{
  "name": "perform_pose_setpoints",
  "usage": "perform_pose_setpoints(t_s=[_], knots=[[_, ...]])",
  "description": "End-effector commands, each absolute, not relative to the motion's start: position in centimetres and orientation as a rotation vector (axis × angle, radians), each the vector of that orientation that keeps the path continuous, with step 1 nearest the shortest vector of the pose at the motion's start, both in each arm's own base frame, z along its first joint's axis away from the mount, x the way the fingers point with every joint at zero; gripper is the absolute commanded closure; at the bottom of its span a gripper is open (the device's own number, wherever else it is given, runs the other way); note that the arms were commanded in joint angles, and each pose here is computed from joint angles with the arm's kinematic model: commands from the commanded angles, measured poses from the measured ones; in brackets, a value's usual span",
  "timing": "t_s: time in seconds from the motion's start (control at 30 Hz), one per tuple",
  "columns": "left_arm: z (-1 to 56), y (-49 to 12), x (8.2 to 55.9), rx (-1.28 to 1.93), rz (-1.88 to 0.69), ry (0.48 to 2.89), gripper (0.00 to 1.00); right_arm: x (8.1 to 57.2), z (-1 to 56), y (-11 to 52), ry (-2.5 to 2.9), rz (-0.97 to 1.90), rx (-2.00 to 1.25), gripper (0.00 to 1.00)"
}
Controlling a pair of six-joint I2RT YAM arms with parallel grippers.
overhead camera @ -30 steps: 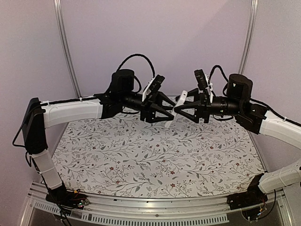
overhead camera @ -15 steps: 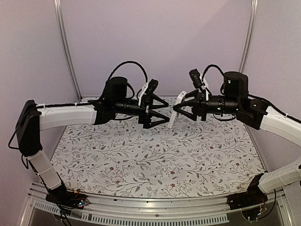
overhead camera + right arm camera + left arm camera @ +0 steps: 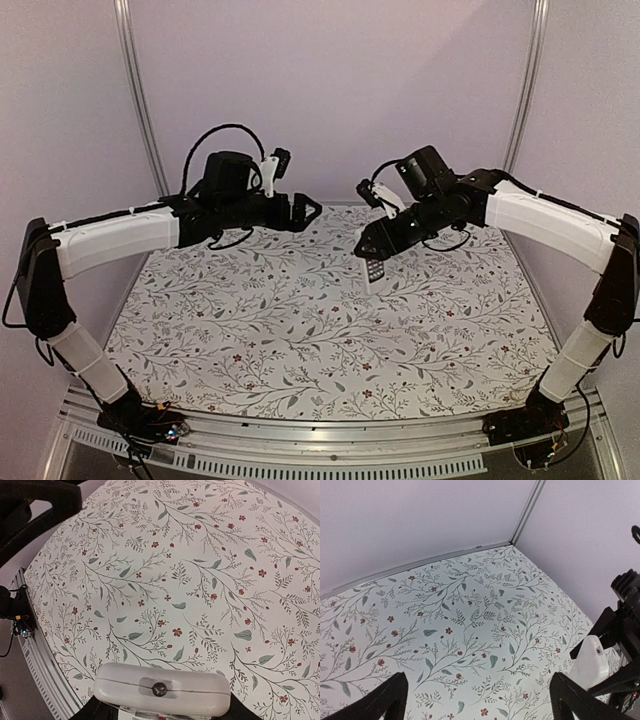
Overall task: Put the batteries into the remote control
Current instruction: Place the remote control at the center of the board.
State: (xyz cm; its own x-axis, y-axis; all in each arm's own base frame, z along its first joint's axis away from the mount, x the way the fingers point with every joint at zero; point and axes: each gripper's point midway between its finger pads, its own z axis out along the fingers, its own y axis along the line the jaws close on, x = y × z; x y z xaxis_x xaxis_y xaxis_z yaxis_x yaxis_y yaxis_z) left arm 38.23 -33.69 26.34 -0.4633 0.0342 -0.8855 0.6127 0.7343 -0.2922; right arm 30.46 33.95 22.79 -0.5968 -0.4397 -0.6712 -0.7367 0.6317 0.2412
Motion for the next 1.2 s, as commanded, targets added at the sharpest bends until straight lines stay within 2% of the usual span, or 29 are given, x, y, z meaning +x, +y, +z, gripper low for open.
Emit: perform_pose_setpoints(t_s=[0.0,0.3,0.8,1.03,1.1,1.17], knots=[[21.5,-29.4,39.9,0.299,-0.548,2.141,0.00,31.1,18.1,33.6,2.524,0.574,-0.885,0.76],[19.4,-27.4,40.3,0.225,-0.532,2.179,0.00,32.2,9.5,35.0,2.781,0.434,-0.962,0.74],[16.7,-26.5,40.2,0.176,-0.551,2.203,0.01,32.7,1.6,35.6,2.922,0.143,-1.077,0.63],[16.5,-26.0,40.3,0.160,-0.546,2.203,0.01,32.6,0.6,36.0,2.947,0.166,-1.052,0.46],[16.4,-26.0,40.3,0.158,-0.561,2.205,0.01,32.3,0.3,36.2,2.956,0.193,-1.054,0.40],[16.3,-25.9,40.4,0.153,-0.563,2.207,0.00,32.0,0.2,36.5,2.961,0.229,-1.048,0.30]])
